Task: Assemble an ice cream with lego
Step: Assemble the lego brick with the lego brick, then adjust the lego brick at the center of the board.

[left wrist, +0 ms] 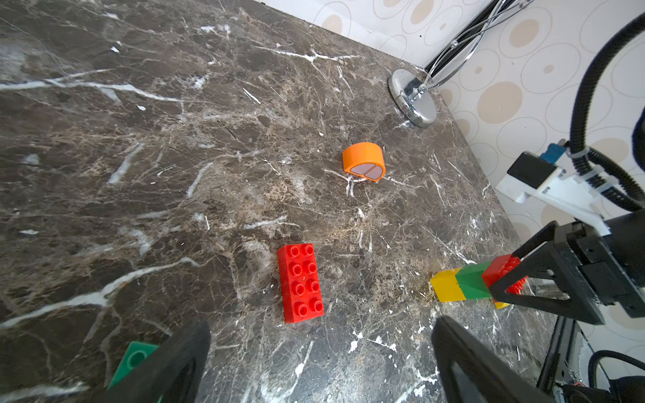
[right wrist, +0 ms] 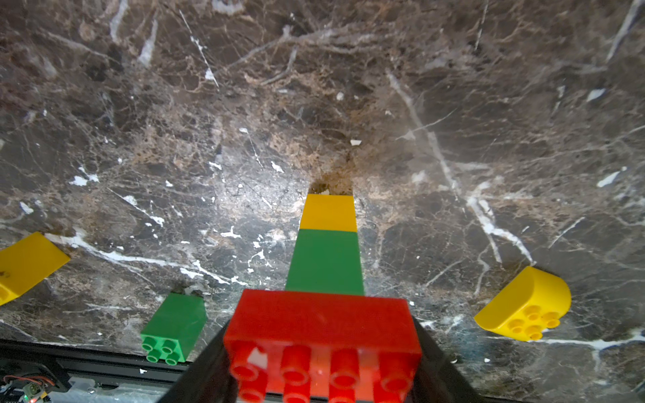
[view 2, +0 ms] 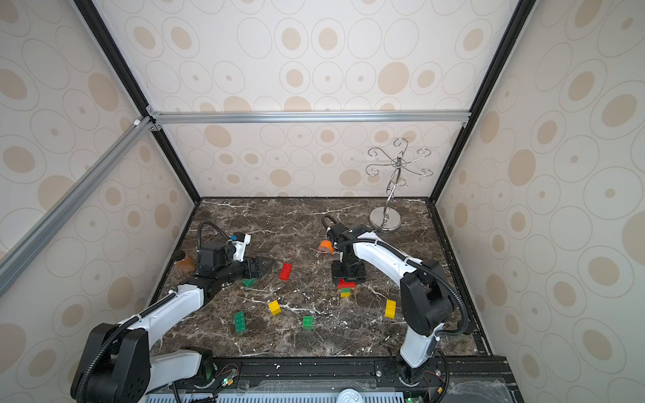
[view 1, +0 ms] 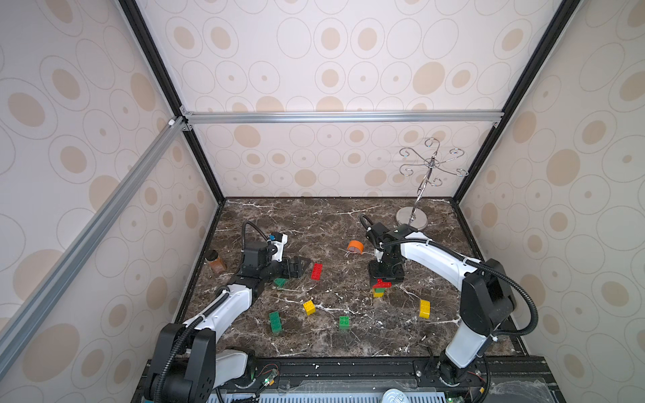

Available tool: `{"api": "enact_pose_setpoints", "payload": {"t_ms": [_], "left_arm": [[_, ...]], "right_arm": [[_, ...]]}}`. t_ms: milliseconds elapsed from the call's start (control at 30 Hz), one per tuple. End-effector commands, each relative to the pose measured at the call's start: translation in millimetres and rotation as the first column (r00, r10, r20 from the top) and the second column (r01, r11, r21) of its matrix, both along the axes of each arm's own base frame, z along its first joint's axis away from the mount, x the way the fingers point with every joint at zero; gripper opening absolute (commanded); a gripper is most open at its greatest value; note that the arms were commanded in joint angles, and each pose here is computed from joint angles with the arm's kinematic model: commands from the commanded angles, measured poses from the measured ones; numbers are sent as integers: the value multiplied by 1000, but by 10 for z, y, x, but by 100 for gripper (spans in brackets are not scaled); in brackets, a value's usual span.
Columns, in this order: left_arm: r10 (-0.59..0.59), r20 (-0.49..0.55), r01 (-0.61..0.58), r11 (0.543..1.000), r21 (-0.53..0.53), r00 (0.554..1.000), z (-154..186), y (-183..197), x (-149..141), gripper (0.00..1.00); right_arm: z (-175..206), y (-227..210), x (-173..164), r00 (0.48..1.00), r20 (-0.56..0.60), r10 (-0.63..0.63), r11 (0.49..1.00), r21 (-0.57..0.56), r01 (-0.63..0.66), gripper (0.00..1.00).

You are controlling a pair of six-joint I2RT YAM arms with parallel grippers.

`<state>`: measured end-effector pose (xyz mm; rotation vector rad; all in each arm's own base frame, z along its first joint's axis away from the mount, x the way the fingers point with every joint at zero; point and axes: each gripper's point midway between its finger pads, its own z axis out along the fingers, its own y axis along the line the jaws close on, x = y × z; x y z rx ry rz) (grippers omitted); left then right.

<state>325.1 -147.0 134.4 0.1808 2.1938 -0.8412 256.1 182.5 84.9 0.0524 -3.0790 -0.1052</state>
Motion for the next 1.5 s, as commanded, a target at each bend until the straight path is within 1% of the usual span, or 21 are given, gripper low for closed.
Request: {"api": "enact_pose_setpoints", "payload": {"t_ms": [0,100,333,867,1000,1200,1267,1367,1467], "left_arm": [[-10,53,9,1000,6,999,165,-19,62,100],[-8,56,8,1000,4,998,171,-18,63,100],[-1,64,1,1000,8,998,195,-2,49,100],[4,68,-5,1000,12,998,203,9,48,100],[18,67,-19,1000,22,998,199,36,49,100],[87,36,-89,993,72,996,127,151,102,100],[100,28,-102,991,90,995,109,129,135,100],[120,0,-119,979,165,993,46,46,202,99],[101,-51,-91,980,177,994,-49,-177,236,98]], "right_arm": [[-357,-168,-360,983,-181,-39,993,-116,18,50],[-287,-176,-305,987,-159,-34,992,-124,14,55],[-186,-122,-242,991,-129,-28,995,-99,15,62],[38,-9,-134,998,-51,-26,1000,-18,26,81],[231,-44,-119,1000,3,-16,1000,-17,16,83],[720,-133,-173,993,111,28,998,-53,-22,86],[844,-126,-191,990,137,38,998,-53,-31,87],[996,-131,-171,983,178,46,998,-59,-36,88],[1119,-150,-130,975,217,53,997,-62,-40,88]]}}
